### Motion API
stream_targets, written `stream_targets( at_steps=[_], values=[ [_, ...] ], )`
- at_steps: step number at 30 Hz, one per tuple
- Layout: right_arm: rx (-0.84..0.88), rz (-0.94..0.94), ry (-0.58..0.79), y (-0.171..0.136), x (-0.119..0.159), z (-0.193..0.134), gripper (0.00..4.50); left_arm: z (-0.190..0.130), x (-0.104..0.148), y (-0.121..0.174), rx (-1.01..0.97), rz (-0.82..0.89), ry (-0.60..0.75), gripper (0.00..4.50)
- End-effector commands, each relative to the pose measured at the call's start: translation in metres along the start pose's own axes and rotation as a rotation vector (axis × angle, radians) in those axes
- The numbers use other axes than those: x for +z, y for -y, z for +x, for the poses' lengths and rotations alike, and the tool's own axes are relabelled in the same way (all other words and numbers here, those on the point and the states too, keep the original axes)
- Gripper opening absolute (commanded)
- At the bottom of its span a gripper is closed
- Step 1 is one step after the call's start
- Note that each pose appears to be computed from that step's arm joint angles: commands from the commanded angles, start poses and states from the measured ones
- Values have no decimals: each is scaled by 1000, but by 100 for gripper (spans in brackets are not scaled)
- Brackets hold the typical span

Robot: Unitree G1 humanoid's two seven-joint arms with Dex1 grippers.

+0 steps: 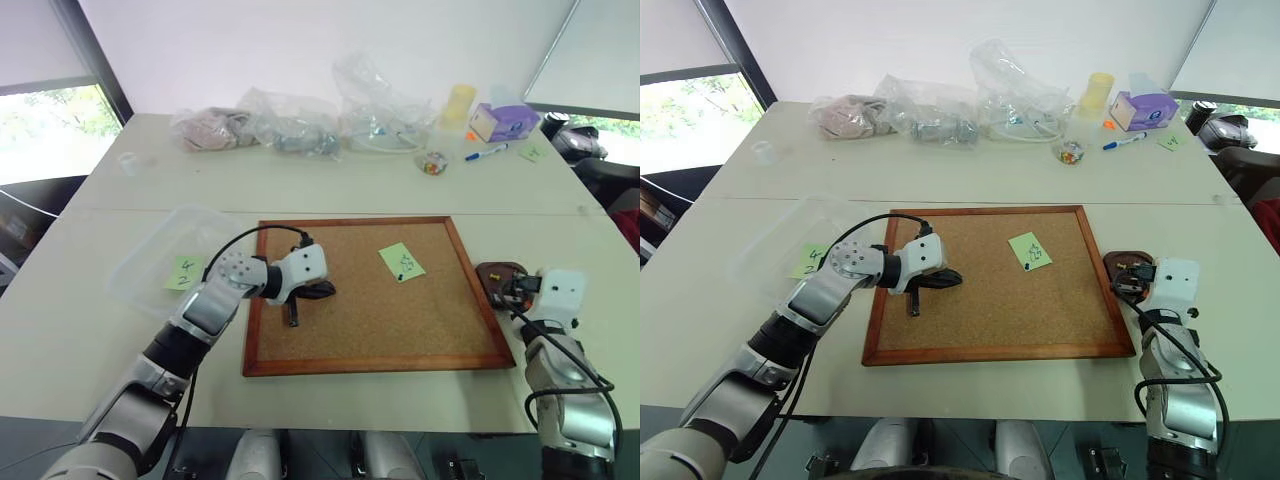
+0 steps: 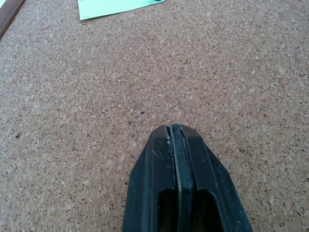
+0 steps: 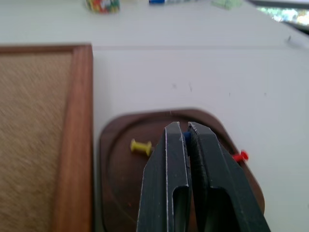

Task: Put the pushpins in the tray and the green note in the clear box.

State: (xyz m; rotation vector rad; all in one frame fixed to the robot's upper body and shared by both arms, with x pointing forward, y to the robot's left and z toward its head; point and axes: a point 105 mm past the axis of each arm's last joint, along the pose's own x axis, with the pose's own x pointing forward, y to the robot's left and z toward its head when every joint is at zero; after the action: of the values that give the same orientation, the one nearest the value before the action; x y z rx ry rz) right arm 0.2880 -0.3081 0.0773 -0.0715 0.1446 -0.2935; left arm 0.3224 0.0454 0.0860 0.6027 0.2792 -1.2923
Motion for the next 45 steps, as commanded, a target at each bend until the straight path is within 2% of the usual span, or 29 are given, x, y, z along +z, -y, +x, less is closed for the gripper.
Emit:
stream_targets(
  at_steps=[1,2,4,5,9,15,18,20,22,24,30,34,40,43,45],
  values=[
    [5,13,40,3,14,2,67,6,-30,9,-29,-52,-105,0],
    [8,14,36,3,13,2,96,6,-30,9,-28,-52,-105,0],
    [5,17,32,4,13,2,190,6,-30,9,-29,-52,-105,0],
    [0,17,30,5,12,2,253,6,-30,9,-29,-53,-105,0],
    [-32,14,34,11,13,2,445,5,-31,9,-27,-55,-107,0],
    [-56,23,99,14,26,0,445,5,-31,8,-23,-58,-107,0],
    [-54,39,174,13,41,-2,445,5,-31,9,-22,-59,-105,0],
    [18,58,256,0,61,-6,445,5,-31,9,-23,-59,-104,0],
    [190,41,288,-33,73,-11,445,5,-30,9,-24,-60,-104,0],
    [397,-4,260,-76,69,-19,445,5,-31,9,-26,-58,-105,0],
    [643,3,166,-134,46,-34,445,6,-29,8,-23,-54,-103,0],
    [700,18,108,-152,27,-37,445,4,-30,9,-20,-56,-105,0],
    [711,36,60,-155,14,-35,445,4,-30,9,-15,-61,-104,0],
    [709,52,49,-154,12,-33,363,4,-30,9,-13,-62,-104,0],
    [710,50,38,-153,9,-32,260,4,-30,9,-11,-61,-103,0]
  ],
)
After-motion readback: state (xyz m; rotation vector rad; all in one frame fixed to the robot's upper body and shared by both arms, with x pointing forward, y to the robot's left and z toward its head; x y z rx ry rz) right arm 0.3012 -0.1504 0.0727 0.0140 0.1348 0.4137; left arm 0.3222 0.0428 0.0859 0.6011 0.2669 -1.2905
